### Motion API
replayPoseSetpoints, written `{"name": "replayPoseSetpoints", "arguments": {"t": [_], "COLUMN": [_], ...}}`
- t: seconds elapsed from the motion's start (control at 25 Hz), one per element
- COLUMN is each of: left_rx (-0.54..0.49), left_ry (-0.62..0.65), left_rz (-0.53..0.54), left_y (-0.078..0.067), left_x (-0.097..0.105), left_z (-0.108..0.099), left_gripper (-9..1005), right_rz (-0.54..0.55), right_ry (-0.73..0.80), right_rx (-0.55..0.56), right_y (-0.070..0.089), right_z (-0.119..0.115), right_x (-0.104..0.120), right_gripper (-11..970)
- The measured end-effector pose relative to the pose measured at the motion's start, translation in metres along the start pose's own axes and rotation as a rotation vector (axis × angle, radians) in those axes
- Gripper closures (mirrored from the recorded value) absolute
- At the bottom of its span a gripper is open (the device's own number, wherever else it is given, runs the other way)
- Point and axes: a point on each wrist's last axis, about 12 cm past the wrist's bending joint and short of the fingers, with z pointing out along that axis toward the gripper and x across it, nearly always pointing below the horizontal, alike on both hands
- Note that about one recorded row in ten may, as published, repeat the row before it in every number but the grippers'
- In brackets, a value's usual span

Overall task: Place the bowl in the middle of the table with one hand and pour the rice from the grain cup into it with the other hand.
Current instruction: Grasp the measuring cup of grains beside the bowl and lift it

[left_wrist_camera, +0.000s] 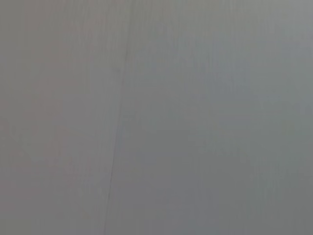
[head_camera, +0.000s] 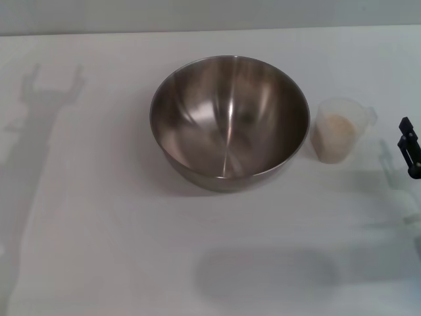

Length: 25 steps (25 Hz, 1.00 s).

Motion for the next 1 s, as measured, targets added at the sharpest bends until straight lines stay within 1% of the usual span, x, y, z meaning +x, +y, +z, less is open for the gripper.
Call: {"name": "replayPoseSetpoints", "arguments": {"t": [0.28, 0.52, 1.0], "left_rx": [0.004, 0.006, 0.013], "left_ry": [-0.006, -0.007, -0.025], "left_rz": [-0.003, -0.004, -0.011], "left_y": [-0.002, -0.002, -0.002], "left_x": [0.000, -0.001, -0.003], "left_z": [0.002, 0.002, -0.003], "left_gripper": [127, 127, 126], "right_rz": [-0.024, -0.033, -0.063], "right_ry": [0.051, 0.061, 0.082], "right_rx": [-0.038, -0.049, -0.093], "right_y": [0.001, 0.001, 0.003], "right_z": [0.007, 0.009, 0.020], "right_x": [0.005, 0.006, 0.006], "right_gripper": [415, 415, 414]}}
